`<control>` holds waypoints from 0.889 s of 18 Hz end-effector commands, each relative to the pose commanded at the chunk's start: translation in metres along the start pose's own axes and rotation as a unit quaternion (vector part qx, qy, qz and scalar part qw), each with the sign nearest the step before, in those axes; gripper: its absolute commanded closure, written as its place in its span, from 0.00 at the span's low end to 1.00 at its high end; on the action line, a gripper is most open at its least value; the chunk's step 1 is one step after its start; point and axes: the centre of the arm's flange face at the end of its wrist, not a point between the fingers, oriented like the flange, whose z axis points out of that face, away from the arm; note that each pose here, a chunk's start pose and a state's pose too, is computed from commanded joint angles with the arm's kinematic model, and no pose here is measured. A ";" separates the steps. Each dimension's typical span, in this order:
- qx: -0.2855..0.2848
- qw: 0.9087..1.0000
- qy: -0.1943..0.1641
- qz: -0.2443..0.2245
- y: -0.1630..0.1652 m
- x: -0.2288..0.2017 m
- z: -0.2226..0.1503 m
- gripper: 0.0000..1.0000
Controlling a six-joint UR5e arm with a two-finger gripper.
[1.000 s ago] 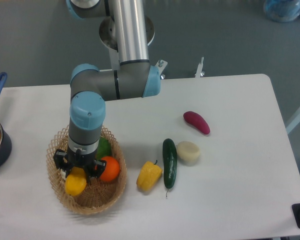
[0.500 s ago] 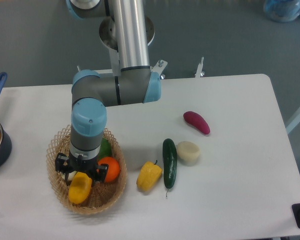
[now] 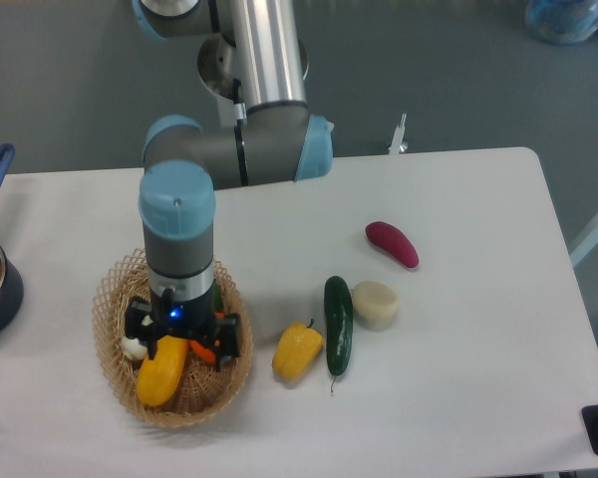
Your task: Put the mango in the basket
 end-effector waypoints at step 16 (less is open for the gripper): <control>-0.014 0.980 -0.085 0.179 0.050 -0.086 -0.098 0.00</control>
